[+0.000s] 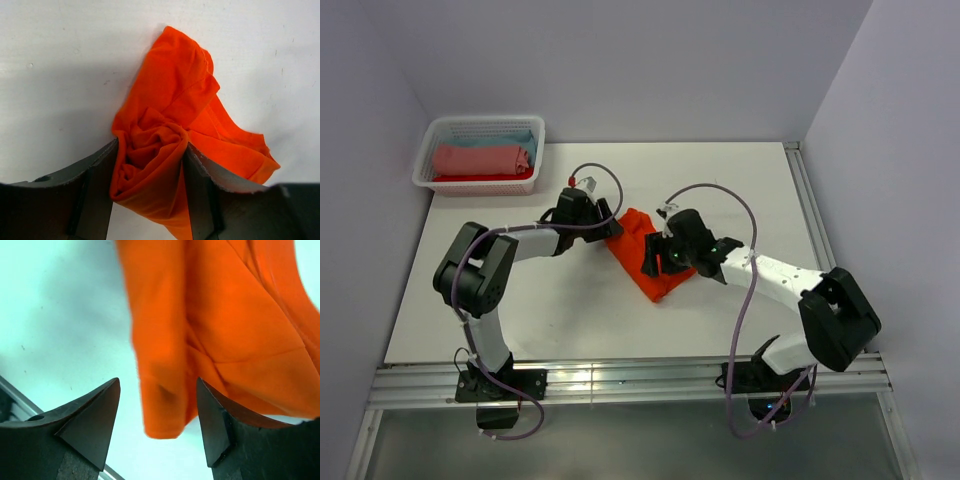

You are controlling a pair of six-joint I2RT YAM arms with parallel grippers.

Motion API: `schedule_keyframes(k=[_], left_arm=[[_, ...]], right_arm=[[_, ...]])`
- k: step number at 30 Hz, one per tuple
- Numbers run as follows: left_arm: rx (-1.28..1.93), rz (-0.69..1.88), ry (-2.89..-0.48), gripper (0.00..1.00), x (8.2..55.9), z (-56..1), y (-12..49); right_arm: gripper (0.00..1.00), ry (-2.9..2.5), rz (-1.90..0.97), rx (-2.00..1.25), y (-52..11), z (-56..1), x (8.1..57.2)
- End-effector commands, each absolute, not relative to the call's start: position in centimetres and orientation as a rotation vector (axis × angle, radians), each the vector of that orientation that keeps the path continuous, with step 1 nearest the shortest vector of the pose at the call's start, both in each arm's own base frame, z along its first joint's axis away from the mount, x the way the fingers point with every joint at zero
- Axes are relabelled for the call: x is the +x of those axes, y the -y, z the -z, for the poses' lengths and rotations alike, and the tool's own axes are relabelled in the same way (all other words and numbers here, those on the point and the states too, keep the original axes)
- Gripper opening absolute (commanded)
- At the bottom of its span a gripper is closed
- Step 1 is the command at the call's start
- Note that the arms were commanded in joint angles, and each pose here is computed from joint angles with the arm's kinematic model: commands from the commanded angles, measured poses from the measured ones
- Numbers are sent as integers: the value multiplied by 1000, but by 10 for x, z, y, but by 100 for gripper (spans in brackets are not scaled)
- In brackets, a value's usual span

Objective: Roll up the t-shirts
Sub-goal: Roll the tshirt

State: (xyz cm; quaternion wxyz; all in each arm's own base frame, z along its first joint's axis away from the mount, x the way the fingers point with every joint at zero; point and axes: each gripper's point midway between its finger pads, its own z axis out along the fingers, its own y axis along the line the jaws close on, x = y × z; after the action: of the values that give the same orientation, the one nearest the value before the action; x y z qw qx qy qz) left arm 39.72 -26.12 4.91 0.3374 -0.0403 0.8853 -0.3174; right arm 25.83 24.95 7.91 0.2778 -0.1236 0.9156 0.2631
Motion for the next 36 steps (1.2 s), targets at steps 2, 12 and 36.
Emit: schedule_keyframes(k=[2, 12, 36], left_arm=[[-26, 869, -2303, 53, 404, -84, 271], [-32, 825, -2476, 36, 396, -86, 270], [-33, 1018, -2669, 0, 377, -66, 271]], right_arm=[[69, -2306, -428, -446, -253, -114, 269], [76, -2198, -23, -627, -289, -106, 266], [81, -1954, 562, -769, -313, -58, 282]])
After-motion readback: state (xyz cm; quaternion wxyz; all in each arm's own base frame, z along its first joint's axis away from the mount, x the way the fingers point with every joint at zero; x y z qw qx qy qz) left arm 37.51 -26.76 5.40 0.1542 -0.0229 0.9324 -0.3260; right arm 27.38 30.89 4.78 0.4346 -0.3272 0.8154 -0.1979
